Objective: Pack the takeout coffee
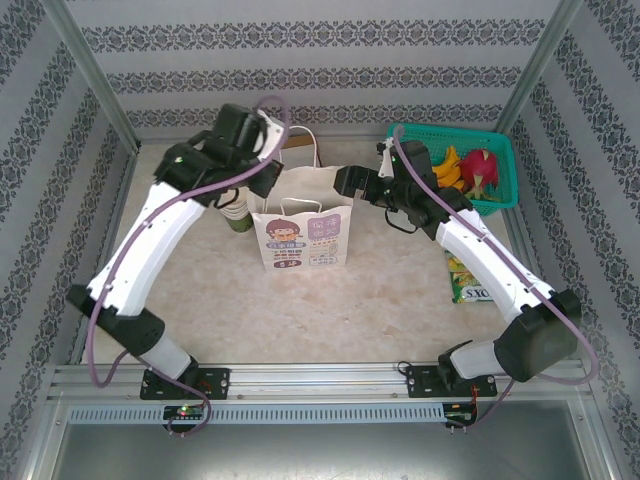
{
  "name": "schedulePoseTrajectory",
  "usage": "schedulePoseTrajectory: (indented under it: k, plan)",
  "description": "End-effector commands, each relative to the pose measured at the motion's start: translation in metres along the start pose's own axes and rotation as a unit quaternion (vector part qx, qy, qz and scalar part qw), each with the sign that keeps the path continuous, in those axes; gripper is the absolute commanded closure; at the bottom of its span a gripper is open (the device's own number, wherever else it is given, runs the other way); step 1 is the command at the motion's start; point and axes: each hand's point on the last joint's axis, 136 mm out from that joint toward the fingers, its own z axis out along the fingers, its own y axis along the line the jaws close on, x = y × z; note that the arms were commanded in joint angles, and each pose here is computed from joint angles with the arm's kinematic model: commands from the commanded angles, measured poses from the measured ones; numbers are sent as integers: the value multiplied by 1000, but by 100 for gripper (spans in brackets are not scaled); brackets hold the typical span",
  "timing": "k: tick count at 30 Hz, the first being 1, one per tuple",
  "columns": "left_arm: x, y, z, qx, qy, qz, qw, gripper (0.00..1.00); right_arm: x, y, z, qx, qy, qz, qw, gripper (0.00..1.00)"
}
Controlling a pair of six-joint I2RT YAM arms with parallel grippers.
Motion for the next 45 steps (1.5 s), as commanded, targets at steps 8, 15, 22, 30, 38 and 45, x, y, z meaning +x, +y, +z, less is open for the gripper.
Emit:
schedulePoseTrajectory:
  k: [8, 15, 22, 30, 38, 45]
  plan:
    - [50, -23, 56, 20, 125, 57, 990, 96, 9, -1, 0, -3, -2, 11, 1000, 2]
    - [51, -54, 81, 78, 108, 53, 990, 80, 14, -1, -2, -16, -5, 19, 1000, 2]
    - [13, -66, 43, 135, 8, 23, 990, 41, 17, 7, -1, -37, 5, 16, 999, 2]
    - [20, -21, -9, 94, -33, -78, 992, 2, 27, 42, 9, -101, 47, -7, 994, 2]
    - [87, 48, -8, 12, 39, -292, 956, 0, 46, 87, 29, -143, 85, -17, 986, 2]
    - [113, 38, 10, 23, 80, -317, 945, 8, 57, 118, 44, -165, 94, -13, 982, 2]
